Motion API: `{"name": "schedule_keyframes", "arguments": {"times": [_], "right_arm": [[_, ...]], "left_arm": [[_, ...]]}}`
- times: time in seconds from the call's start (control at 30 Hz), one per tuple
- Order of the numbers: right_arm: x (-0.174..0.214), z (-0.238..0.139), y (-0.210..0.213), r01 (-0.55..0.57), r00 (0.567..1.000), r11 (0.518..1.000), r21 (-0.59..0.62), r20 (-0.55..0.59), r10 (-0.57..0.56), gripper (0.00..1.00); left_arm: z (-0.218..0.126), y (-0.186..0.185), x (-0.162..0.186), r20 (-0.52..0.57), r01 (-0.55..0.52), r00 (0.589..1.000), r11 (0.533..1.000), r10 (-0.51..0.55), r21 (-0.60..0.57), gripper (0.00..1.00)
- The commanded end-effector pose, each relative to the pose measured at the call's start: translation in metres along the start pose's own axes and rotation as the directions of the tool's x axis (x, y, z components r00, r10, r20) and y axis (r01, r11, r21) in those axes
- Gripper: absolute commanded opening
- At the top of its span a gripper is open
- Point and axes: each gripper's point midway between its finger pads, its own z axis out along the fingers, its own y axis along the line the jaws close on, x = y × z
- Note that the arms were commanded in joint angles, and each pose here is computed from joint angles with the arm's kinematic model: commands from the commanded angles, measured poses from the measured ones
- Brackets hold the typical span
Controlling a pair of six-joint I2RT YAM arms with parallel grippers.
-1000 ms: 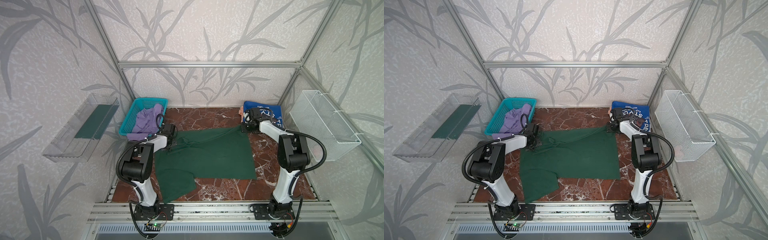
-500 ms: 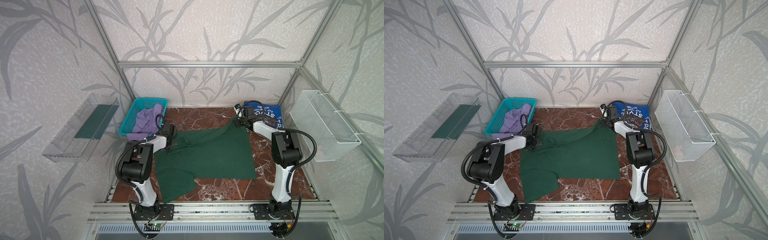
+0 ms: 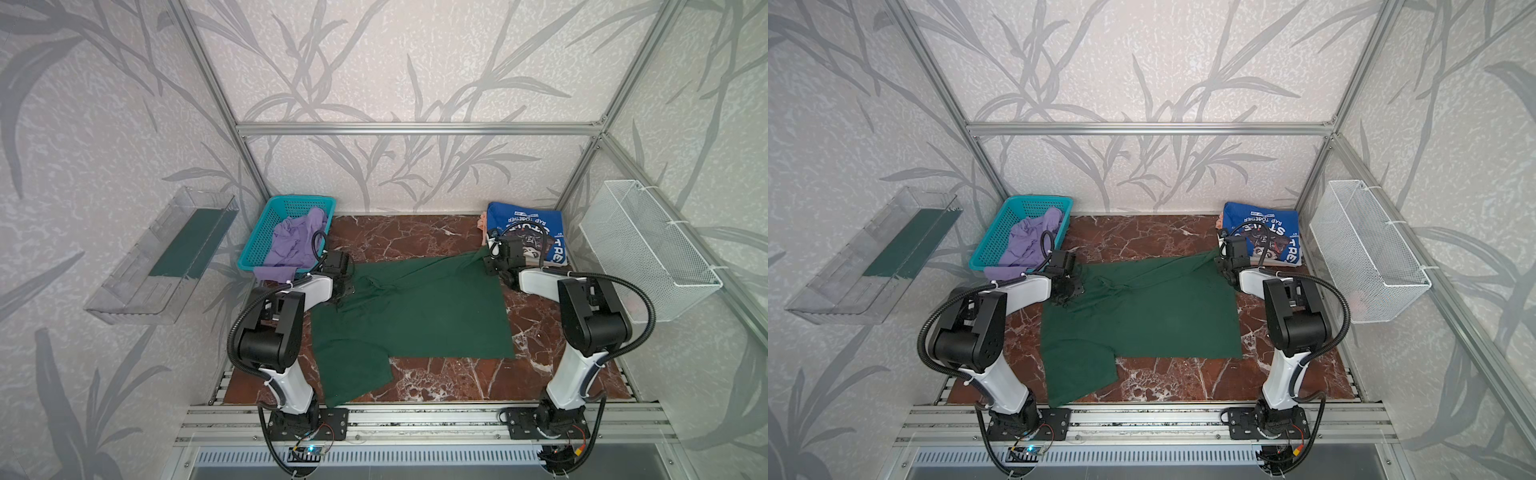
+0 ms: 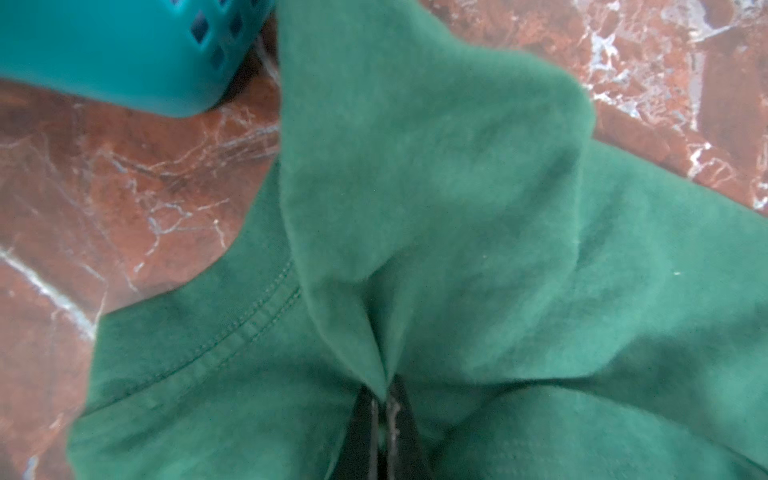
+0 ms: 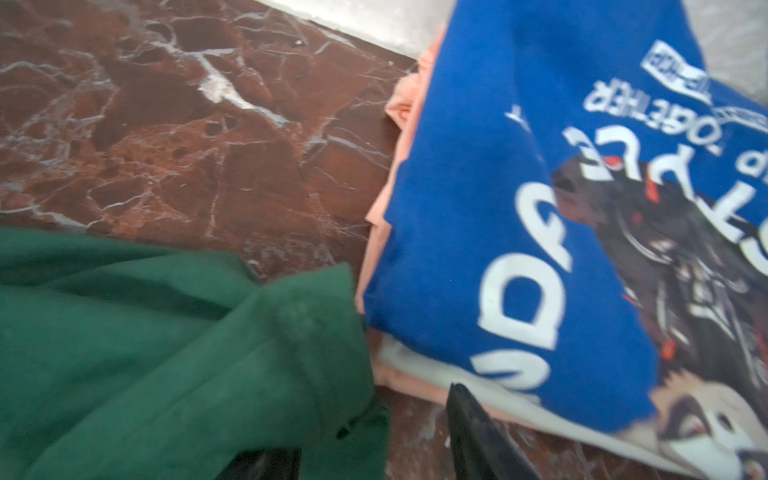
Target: Fold and stack the t-shirts
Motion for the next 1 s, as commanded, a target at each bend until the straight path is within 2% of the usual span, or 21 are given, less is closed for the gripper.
{"name": "schedule_keyframes", "arguments": {"times": [0.0, 0.13, 0.23, 0.3, 0.43, 0.6, 0.73, 0.97], "right_arm": [[-0.025, -0.033, -0.022, -0.166, 0.982, 0.985, 0.049, 0.096, 0.161, 0.6], [-0.032, -0.055, -0.023, -0.244, 0.969, 0.969, 0.028, 0.037, 0.243, 0.66], [-0.029, -0.072, -0.025, -0.383, 0.924, 0.923, 0.03, 0.011, 0.383, 0.68], [-0.028, -0.077, -0.015, -0.465, 0.885, 0.885, -0.028, -0.016, 0.464, 0.7], [-0.023, -0.066, 0.005, -0.561, 0.824, 0.824, -0.077, -0.141, 0.548, 0.71], [-0.023, -0.036, 0.026, -0.612, 0.775, 0.784, -0.106, -0.275, 0.569, 0.72], [-0.027, -0.015, 0.032, -0.621, 0.76, 0.777, -0.099, -0.319, 0.566, 0.72], [-0.016, 0.009, 0.025, -0.572, 0.751, 0.82, 0.006, -0.399, 0.526, 0.7]], "left_arm": [[-0.009, 0.002, 0.004, -0.002, -0.003, 1.0, 1.0, 0.003, 0.002, 0.03], [-0.012, -0.001, 0.003, 0.003, -0.003, 1.0, 1.0, 0.003, 0.016, 0.03], [-0.013, -0.002, 0.002, 0.005, -0.007, 1.0, 1.0, 0.007, 0.017, 0.03], [-0.014, -0.002, 0.001, 0.007, -0.006, 1.0, 1.0, 0.006, 0.021, 0.03], [-0.015, -0.006, 0.001, 0.008, -0.007, 1.0, 0.999, 0.007, 0.033, 0.03], [-0.017, -0.008, 0.002, 0.011, -0.013, 1.0, 0.999, 0.013, 0.041, 0.03], [-0.019, -0.011, 0.002, 0.016, -0.017, 1.0, 0.999, 0.017, 0.05, 0.03], [-0.018, -0.015, 0.005, 0.009, -0.025, 1.0, 0.998, 0.025, 0.058, 0.03]]}}
